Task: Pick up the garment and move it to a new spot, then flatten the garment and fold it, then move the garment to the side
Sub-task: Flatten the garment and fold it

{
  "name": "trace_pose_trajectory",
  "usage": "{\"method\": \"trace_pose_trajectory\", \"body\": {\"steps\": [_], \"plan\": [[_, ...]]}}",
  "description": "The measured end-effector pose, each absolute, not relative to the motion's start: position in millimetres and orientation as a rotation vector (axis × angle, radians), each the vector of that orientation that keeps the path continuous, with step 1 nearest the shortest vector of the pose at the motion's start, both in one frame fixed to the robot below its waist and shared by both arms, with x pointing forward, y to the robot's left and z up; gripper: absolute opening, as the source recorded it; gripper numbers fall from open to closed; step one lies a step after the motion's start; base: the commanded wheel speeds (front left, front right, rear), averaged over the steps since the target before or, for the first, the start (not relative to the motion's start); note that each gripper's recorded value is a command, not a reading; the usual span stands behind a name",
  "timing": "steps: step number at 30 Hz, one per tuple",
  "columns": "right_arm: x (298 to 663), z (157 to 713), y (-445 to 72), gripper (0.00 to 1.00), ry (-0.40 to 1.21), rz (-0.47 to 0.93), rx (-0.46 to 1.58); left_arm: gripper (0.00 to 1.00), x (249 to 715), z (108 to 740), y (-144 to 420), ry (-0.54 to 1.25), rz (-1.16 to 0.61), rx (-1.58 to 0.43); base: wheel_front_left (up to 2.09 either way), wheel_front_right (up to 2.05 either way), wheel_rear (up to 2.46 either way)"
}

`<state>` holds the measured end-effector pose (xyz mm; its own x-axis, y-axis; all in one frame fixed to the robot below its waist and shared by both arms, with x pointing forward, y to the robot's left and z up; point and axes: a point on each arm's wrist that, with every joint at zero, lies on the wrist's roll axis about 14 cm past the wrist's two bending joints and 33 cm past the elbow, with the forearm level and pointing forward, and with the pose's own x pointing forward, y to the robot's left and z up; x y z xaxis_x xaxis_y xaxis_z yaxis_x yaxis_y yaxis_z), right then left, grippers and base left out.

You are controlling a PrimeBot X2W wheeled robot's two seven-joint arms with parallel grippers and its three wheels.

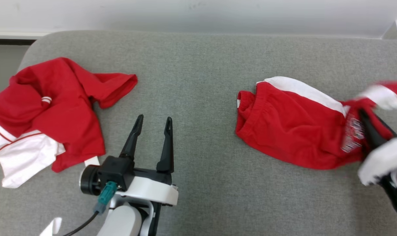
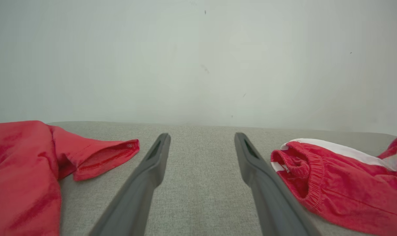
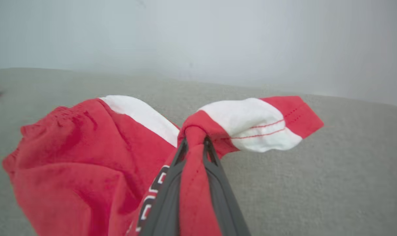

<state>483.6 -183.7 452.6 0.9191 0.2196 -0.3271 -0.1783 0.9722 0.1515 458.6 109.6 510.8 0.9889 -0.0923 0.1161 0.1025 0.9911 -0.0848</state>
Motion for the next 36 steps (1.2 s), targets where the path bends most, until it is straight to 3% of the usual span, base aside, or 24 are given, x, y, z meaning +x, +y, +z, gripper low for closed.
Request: {"method": "trace_pose_trajectory", "body": {"steps": [6,15,16,17,18,28,36], "plan": [[504.1,483.3,-92.1,0.0,0.332,0.443,0.098,1.0,454.4,513.4,113.0,-0.114,-0.084,-0.105,0.0,0.0,0.0],[497.4,450.2,5.1,0.0,0.446,0.651,0.131,1.0,447.9,514.0,135.8,-0.107,-0.016,-0.117,0.0,0.0,0.0],[496.1,446.2,9.5,0.24,0.45,0.663,0.129,1.0,447.0,513.1,138.4,-0.104,-0.009,-0.116,0.0,0.0,0.0],[495.8,446.1,14.3,0.38,0.436,0.674,0.134,1.0,446.2,512.5,140.2,-0.102,-0.003,-0.114,0.0,0.0,0.0],[496.0,446.7,18.2,1.0,0.424,0.682,0.141,1.0,445.9,512.0,142.3,-0.101,0.004,-0.113,0.0,0.0,0.0],[495.4,513.4,10.5,1.0,0.014,0.702,0.209,1.0,448.2,509.2,142.7,-0.096,0.013,-0.119,0.0,0.0,0.0],[500.6,522.4,-108.1,1.0,-0.101,0.37,0.193,1.0,449.2,509.5,139.4,-0.103,-0.005,-0.081,0.0,0.0,0.0]]}}
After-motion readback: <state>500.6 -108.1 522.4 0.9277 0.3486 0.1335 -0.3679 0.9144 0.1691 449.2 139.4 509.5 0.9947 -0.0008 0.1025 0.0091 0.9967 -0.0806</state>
